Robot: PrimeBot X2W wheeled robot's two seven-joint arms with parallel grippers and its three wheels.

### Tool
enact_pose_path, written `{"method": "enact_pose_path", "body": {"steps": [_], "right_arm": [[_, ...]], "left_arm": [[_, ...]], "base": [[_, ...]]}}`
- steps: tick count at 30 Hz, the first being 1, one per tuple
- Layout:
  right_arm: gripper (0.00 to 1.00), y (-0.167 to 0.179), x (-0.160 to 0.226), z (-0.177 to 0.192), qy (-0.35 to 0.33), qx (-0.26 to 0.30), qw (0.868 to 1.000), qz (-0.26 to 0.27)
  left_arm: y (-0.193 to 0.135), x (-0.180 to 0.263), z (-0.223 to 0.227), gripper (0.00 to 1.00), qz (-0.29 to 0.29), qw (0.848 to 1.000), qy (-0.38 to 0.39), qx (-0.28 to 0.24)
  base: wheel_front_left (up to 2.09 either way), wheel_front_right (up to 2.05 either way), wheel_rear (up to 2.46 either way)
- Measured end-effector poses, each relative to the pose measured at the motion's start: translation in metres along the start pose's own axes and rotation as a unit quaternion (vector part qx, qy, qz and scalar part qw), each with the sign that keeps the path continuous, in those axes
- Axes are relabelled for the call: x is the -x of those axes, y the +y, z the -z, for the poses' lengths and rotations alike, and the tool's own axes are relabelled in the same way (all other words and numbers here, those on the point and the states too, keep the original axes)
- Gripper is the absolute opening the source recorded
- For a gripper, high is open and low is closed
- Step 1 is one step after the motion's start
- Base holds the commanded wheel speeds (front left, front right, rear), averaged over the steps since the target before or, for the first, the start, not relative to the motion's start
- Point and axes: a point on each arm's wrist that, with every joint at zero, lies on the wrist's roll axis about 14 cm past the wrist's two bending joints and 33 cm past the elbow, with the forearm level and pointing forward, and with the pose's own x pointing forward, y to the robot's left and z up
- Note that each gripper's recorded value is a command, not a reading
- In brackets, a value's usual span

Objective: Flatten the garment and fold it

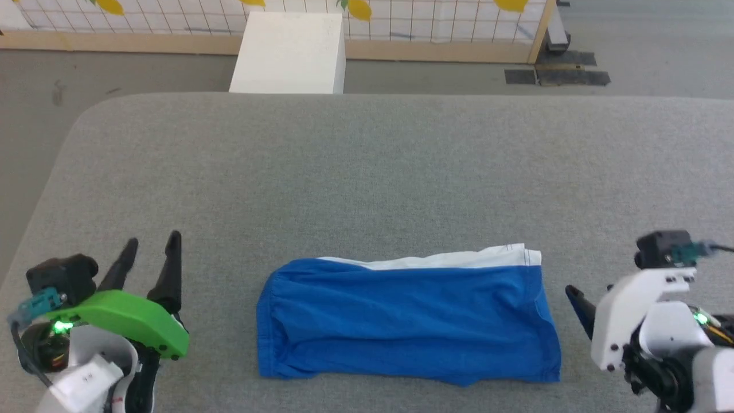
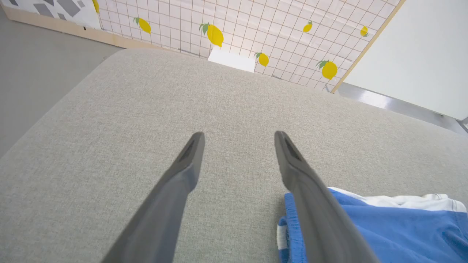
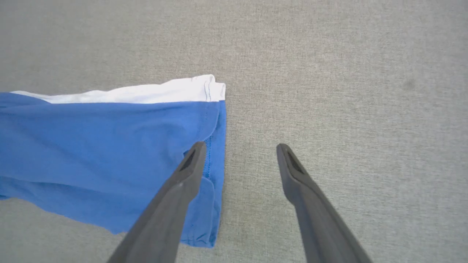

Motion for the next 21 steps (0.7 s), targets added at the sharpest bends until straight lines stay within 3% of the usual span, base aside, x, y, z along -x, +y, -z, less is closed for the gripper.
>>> {"method": "enact_pose_path", "body": {"steps": [6,12,17,18,19,20,21], "right_arm": [[1.0,0.008,-0.028,0.007,0.066,0.044,0.997,0.008],[1.0,0.023,-0.046,0.043,0.146,0.081,0.986,-0.004],[1.0,0.031,-0.053,0.054,0.166,0.09,0.982,-0.017],[0.51,0.031,-0.054,0.053,0.165,0.086,0.982,-0.018],[0.14,0.03,-0.054,0.053,0.165,0.08,0.983,-0.019],[0.0,0.027,-0.054,0.051,0.162,0.076,0.984,-0.016],[0.0,0.024,-0.054,0.05,0.159,0.069,0.985,-0.012]], "left_arm": [[-0.002,-0.009,-0.019,1.0,0.015,0.989,-0.128,-0.072],[-0.006,-0.015,-0.017,1.0,0.018,0.986,-0.143,-0.088],[-0.005,-0.017,-0.017,1.0,0.01,0.985,-0.15,-0.086],[-0.006,-0.018,-0.017,1.0,0.011,0.985,-0.152,-0.083],[-0.006,-0.018,-0.017,1.0,0.011,0.985,-0.153,-0.082],[-0.007,-0.018,-0.017,1.0,0.013,0.985,-0.153,-0.08],[-0.008,-0.018,-0.016,1.0,0.013,0.985,-0.154,-0.081]], "base": [[0.0,0.0,0.0],[0.0,0.0,0.0],[0.0,0.0,0.0],[0.0,0.0,0.0],[0.0,0.0,0.0],[0.0,0.0,0.0],[0.0,0.0,0.0]]}}
